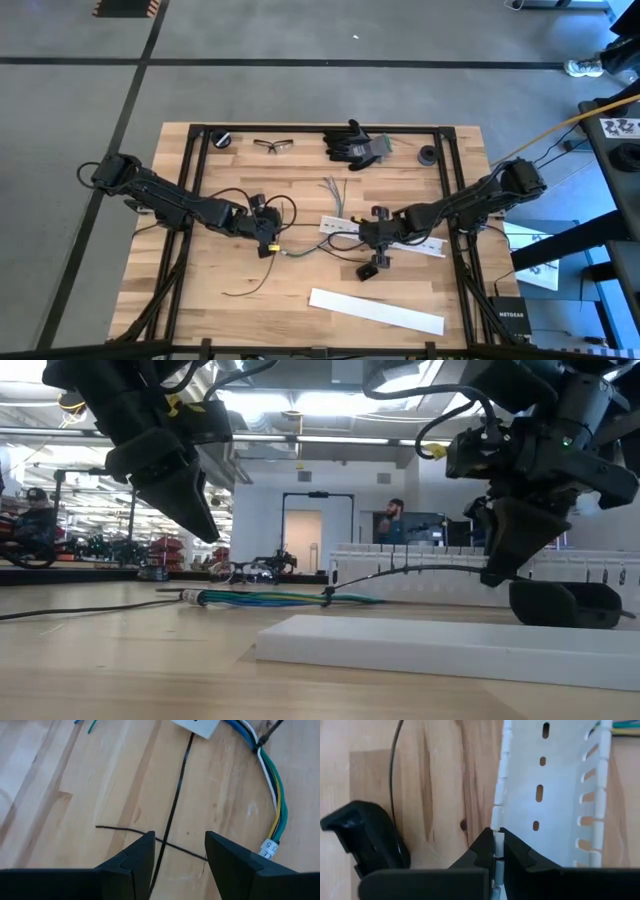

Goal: Ziptie cables
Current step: Put the ziptied cable wires into the white cable duct

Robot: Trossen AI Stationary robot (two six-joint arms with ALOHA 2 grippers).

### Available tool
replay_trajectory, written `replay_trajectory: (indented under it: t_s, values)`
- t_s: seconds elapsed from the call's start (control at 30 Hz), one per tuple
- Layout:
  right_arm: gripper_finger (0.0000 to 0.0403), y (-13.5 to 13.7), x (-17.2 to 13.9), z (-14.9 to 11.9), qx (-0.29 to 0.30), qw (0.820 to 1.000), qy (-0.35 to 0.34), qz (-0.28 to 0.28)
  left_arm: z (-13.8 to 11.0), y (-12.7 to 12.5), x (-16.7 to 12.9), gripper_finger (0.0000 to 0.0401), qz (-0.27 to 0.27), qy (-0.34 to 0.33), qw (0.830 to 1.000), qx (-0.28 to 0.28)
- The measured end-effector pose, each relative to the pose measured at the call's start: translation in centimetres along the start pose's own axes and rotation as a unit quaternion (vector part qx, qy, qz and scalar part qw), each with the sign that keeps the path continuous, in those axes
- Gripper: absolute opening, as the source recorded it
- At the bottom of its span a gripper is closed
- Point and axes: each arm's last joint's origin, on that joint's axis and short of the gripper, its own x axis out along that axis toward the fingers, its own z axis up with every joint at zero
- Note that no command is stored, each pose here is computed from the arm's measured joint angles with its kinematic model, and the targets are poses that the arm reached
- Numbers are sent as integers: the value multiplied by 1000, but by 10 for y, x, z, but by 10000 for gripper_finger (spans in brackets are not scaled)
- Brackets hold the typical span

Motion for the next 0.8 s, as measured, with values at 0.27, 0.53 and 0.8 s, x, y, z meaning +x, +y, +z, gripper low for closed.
replay_trajectory:
  t_s: [0.27,0.53,0.8]
  values:
    - [3,-1,-10,9,-26,999,4,-43,12,1,3,169,-59,-30,997,-32]
    - [3,-3,-12,8,-2,998,4,-65,22,-29,12,234,-183,-95,979,-2]
    - [3,-4,-12,8,-1,997,4,-81,9,-59,50,239,-170,-63,983,33]
